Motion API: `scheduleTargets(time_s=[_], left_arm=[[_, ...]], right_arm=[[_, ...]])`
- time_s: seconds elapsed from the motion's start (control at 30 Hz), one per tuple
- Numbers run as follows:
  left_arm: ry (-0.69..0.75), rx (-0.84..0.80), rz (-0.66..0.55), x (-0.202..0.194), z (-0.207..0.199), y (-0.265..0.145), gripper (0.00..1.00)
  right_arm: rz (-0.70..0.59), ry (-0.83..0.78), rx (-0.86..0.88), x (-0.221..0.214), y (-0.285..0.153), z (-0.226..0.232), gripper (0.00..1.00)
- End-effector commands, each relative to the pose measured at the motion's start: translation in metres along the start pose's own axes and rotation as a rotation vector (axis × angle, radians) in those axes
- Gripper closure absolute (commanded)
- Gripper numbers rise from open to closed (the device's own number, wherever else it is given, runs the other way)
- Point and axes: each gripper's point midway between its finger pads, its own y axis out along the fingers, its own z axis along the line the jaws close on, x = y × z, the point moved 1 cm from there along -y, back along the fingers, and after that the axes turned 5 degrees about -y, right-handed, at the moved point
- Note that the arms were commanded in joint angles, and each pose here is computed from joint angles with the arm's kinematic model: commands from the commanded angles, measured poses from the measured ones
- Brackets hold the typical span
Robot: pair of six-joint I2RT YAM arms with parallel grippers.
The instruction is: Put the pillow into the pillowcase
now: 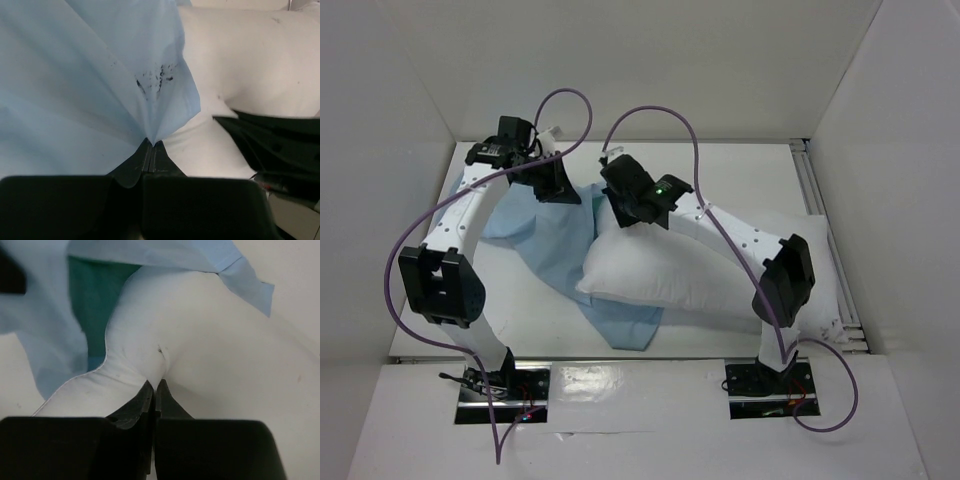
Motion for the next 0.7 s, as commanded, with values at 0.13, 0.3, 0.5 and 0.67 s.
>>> scheduleTargets(time_s=[0.13, 0.3, 0.5, 0.67], left_arm=[[0.061, -0.026, -0.028, -0.005, -0.008, -0.015, 1.00], [0.066, -0.020, -0.038, -0.004, -0.009, -0.018, 1.00], [0.023, 0.077, -0.025, 0.001, 0.011, -0.001, 0.29], [-0.015, 0.331, -0.082, -0.011, 0.052, -0.008, 0.32]], right_arm=[[-0.128, 0.241, -0.150, 0.039, 0.046, -0.064, 1.00], [-0.095, 0.243, -0.182, 0.018, 0.061, -0.062, 1.00], [-0.078, 0.283, -0.112, 0.007, 0.069, -0.056, 1.00], [-0.048, 0.291, -0.087, -0.001, 0.080, -0.058, 1.00]])
